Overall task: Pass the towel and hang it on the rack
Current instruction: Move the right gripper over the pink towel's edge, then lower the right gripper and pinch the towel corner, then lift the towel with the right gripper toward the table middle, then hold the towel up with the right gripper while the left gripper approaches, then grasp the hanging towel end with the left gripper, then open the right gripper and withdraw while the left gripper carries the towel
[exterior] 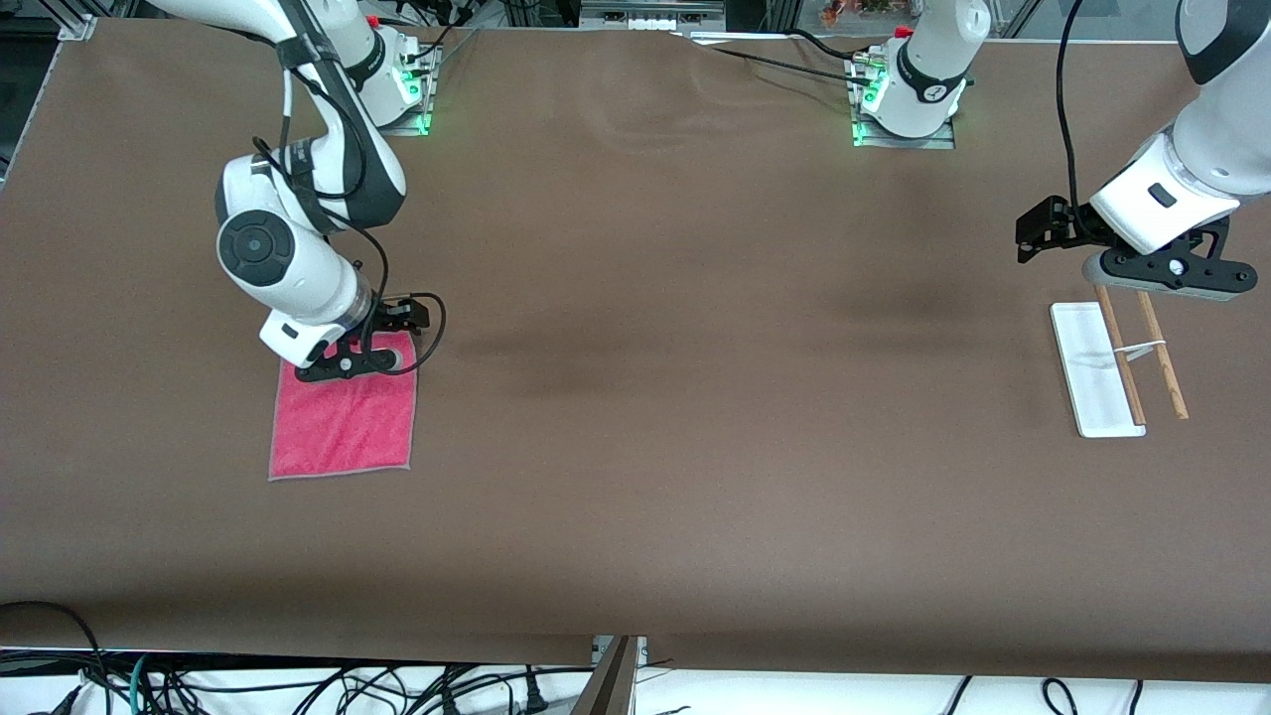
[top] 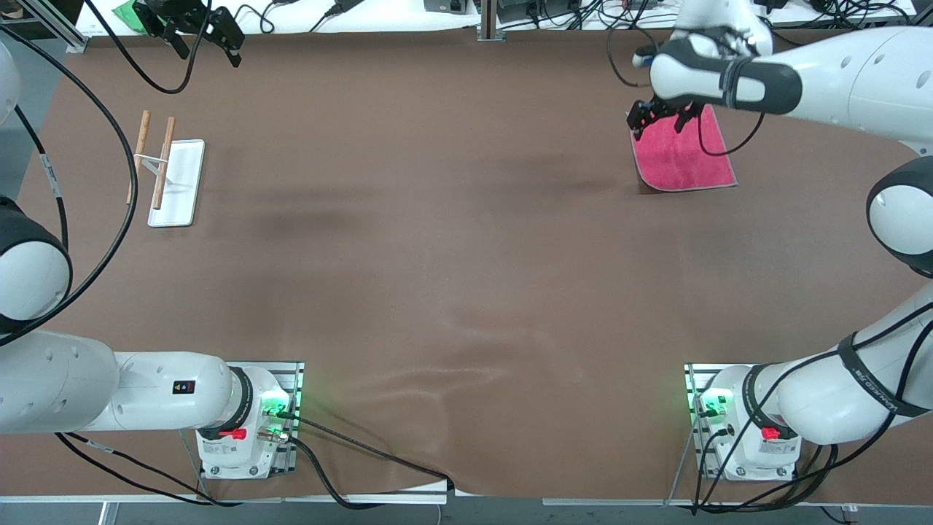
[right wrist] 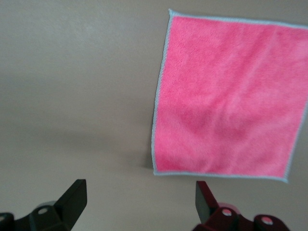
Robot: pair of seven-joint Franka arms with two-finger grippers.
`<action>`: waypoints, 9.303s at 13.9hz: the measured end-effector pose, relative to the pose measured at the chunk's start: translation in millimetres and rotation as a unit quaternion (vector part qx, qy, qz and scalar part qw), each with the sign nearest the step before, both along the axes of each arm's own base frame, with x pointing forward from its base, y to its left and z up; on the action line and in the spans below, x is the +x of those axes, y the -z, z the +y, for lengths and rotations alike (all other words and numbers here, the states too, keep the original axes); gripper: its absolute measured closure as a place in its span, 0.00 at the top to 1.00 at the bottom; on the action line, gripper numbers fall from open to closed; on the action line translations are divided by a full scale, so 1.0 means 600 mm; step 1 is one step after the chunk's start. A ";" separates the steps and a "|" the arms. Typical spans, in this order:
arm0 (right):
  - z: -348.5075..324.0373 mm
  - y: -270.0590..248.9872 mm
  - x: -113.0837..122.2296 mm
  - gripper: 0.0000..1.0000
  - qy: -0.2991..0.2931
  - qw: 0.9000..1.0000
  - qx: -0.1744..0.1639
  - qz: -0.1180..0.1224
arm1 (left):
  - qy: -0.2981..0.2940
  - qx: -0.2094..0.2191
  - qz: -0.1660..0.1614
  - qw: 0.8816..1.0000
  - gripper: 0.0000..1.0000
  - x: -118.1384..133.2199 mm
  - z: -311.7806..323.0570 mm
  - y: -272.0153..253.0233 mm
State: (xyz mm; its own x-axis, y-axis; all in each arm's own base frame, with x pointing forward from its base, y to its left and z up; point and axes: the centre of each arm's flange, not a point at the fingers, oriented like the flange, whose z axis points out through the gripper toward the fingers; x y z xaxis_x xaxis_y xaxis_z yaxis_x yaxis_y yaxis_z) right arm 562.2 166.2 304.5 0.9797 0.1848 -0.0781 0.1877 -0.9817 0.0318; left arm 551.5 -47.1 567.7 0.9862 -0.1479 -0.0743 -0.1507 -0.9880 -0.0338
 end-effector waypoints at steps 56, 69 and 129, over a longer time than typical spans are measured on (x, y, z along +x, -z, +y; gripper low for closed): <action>0.377 -0.539 -0.012 0.02 0.270 0.884 0.331 0.192 | 0.081 -0.030 0.021 0.996 1.00 -0.008 -0.011 0.005; 0.454 -0.549 -0.020 0.02 0.372 0.820 0.378 0.217 | 0.228 -0.356 0.083 0.902 1.00 0.024 -0.147 0.136; 0.129 -0.427 0.119 1.00 0.237 0.926 0.263 0.131 | 0.569 -0.396 0.019 0.721 0.03 0.120 -0.127 0.257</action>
State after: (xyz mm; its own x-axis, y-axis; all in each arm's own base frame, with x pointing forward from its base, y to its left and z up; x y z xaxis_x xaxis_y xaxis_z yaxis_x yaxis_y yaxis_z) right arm 633.7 243.8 560.9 0.9203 -0.1814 -0.3467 -0.3352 -0.8225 -0.4596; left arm 623.3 -123.6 413.7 0.1931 -0.8698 0.4541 -0.8644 0.0681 0.4981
